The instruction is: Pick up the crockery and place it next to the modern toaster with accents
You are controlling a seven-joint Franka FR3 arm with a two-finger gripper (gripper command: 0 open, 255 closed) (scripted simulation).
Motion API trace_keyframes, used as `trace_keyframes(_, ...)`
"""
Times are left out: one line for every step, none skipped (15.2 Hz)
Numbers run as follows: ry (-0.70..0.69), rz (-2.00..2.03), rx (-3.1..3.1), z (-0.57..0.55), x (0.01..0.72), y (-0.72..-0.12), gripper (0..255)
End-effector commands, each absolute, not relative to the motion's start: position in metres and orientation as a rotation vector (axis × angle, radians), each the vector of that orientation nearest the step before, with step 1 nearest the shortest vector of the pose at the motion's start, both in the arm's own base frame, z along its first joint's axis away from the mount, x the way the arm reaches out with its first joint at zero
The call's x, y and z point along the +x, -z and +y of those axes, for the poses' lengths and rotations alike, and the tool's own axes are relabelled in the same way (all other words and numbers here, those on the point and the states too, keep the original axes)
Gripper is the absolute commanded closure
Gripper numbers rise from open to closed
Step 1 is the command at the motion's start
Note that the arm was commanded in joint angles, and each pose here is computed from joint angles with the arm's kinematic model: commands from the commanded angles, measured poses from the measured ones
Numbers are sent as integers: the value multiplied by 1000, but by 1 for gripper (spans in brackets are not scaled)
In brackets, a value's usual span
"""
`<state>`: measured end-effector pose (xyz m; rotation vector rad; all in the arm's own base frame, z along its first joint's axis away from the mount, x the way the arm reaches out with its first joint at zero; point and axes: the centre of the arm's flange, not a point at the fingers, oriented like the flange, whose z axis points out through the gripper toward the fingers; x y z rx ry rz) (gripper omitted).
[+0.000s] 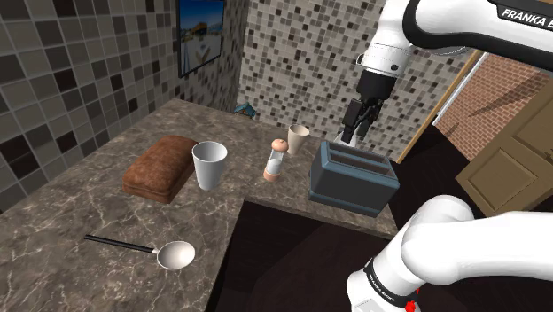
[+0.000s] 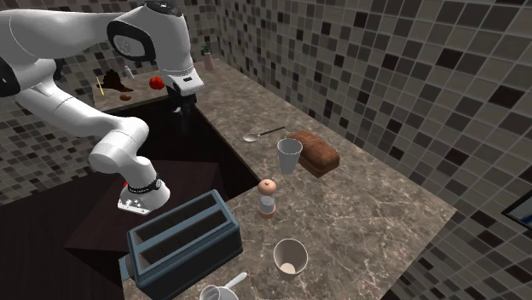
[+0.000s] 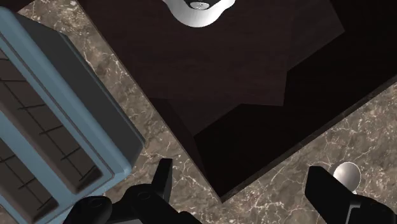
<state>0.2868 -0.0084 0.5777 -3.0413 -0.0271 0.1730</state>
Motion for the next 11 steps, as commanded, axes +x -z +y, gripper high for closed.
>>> trace_keyframes(-173, -27, -3041, -8, 287, -578, 0)
trace_keyframes(-170, -29, -3040, -5, 297, -571, 0)
trace_keyframes(-167, -31, -3038, -2, 308, -564, 0)
trace_keyframes(-164, -33, -3037, 1, 318, -557, 0)
trace_keyframes(-162, -34, -3035, 4, 329, -550, 0)
trace_keyframes(-159, -36, -3034, 7, 339, -544, 0)
trace_keyframes(-156, -38, -3032, 11, 350, -537, 0)
trace_keyframes(-153, -40, -3031, 14, 360, -530, 0)
trace_keyframes(-150, -42, -3029, 17, 371, -523, 0)
trace_keyframes(-147, -43, -3028, 21, 382, -517, 0)
trace_keyframes(-144, -45, -3026, 24, 392, -510, 0)
